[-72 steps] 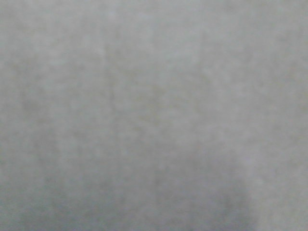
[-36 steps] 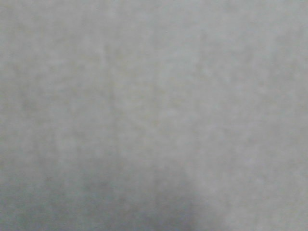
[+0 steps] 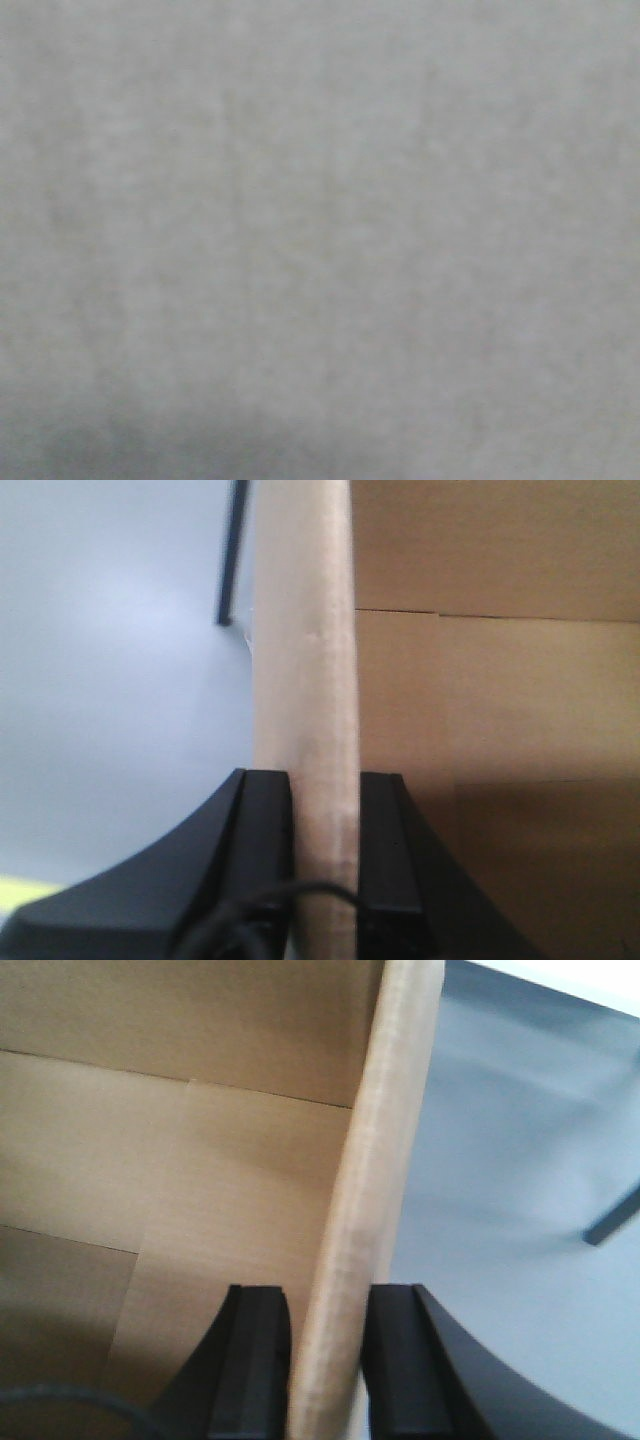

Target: Grab box from left shelf to table start

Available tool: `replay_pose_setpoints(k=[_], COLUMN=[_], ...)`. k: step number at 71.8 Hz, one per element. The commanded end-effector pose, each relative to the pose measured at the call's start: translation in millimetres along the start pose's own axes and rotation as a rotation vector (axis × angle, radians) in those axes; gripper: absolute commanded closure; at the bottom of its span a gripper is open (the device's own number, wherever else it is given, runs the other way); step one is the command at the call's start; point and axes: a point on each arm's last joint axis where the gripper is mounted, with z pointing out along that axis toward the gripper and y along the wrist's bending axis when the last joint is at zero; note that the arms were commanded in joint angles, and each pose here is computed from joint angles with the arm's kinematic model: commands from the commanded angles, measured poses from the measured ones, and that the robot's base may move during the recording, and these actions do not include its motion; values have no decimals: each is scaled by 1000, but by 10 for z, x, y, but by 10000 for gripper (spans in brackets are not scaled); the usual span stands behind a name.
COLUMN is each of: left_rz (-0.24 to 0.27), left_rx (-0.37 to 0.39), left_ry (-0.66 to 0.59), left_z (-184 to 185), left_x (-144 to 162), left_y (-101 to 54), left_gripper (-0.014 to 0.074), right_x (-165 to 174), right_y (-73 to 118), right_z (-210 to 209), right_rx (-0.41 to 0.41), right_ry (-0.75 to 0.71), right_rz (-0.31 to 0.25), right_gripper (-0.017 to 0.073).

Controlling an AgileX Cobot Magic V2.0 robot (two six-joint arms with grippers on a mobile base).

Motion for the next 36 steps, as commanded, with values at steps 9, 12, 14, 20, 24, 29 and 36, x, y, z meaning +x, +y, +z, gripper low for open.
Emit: replay_pose_setpoints(k=[9,12,14,20,24,29,36], left_rz=[-77,-77,-77,-77,-77,-77,-77], left_rx=[170,170,170,170,170,170,170], left_ry=[-135,-135,-135,-135,-135,-135,-135], left_z=[-131,-131,-131,-131,-131,-131,-131], left_x=[-144,-144,-144,-144,-144,-144,-144], left_y=[-169,-169,-169,-169,-169,-169,-169], left_gripper=[697,697,697,697,697,697,697], right_x=[-134,-134,-134,-134,-134,-134,-134], right_y=[15,15,15,15,15,15,15], right_z=[-82,-82,-82,-82,-82,-82,-82], right_rx=[-10,-10,-10,-10,-10,-10,-10], right_ry=[-122,-122,-122,-122,-122,-122,-122], right_rz=[-30,-30,-30,-30,-30,-30,-30], right_gripper=[492,492,492,492,492,492,492])
